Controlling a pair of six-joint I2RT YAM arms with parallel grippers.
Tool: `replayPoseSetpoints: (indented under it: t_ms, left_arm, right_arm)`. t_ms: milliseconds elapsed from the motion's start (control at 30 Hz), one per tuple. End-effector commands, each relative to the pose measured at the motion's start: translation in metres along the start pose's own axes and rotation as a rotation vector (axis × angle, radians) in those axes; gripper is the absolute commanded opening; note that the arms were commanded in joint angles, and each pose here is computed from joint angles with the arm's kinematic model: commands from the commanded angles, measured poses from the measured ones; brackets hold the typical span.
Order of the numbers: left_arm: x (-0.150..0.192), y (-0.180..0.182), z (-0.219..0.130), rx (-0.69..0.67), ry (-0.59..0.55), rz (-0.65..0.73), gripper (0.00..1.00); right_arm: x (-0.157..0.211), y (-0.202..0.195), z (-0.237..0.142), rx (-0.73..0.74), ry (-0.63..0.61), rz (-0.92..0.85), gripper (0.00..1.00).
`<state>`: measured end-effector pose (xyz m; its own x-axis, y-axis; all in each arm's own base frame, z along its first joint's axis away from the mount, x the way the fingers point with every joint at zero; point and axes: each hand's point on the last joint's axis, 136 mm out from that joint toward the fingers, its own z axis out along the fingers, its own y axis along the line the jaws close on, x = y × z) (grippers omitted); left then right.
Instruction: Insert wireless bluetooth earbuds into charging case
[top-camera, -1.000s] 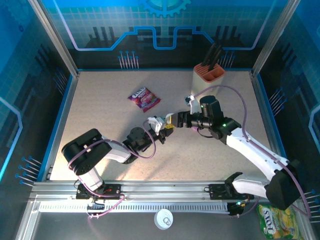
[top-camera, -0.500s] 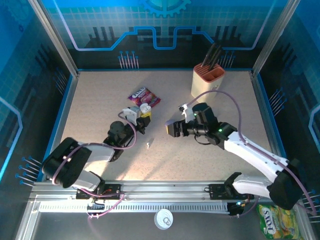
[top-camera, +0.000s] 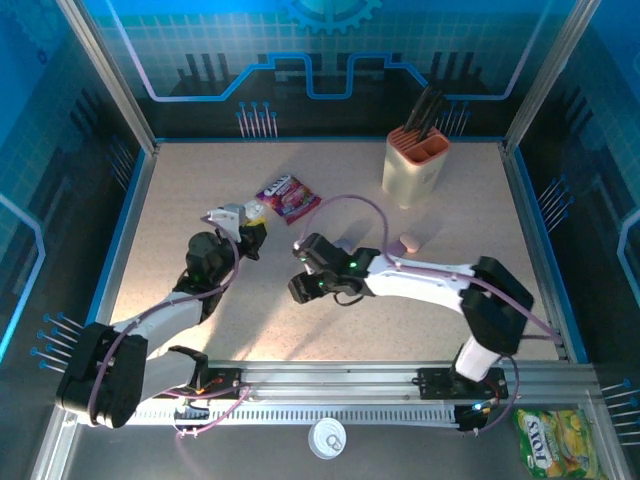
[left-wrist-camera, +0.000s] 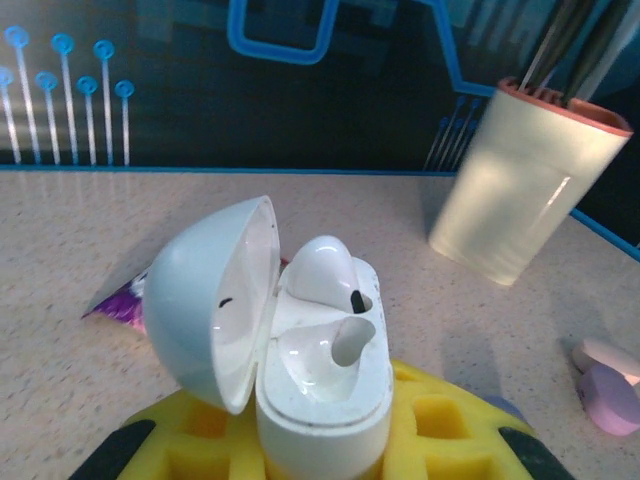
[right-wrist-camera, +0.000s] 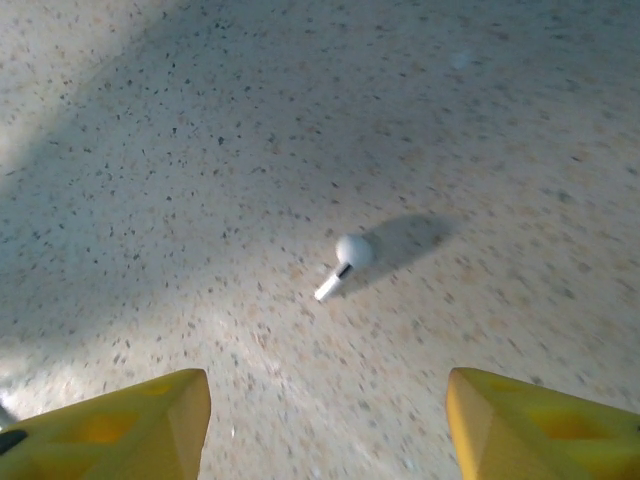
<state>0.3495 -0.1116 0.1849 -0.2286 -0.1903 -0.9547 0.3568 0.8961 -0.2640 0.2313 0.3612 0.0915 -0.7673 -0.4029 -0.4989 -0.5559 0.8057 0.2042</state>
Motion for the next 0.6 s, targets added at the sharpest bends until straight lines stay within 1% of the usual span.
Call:
replayPoseSetpoints:
  t_ms: [0, 67, 233, 433, 567]
  left_arm:
    - [-0.012, 0.001, -0.001, 0.02, 0.003, -0.038, 0.17]
    - [-0.013, 0.001, -0.001, 0.03, 0.002, -0.042, 0.17]
    - [-0.013, 0.0, 0.001, 0.046, 0.001, -0.038, 0.17]
    - [-0.009, 0.0, 0.0, 0.053, 0.003, -0.037, 0.17]
    - [-0.006, -0.001, -0.001, 0.058, 0.009, -0.038, 0.17]
  right_arm:
    - [-0.002, -0.004, 0.016, 0.116, 0.03, 0.0, 0.61]
    - [0.0, -0.001, 0.033, 0.121, 0.06, 0.017, 0.58]
    - [0.005, 0.002, 0.059, 0.13, 0.105, 0.045, 0.49]
    - [0.012, -0.006, 0.073, 0.182, 0.163, 0.053, 0.38]
    - [0.016, -0.008, 0.08, 0.19, 0.188, 0.054, 0.31]
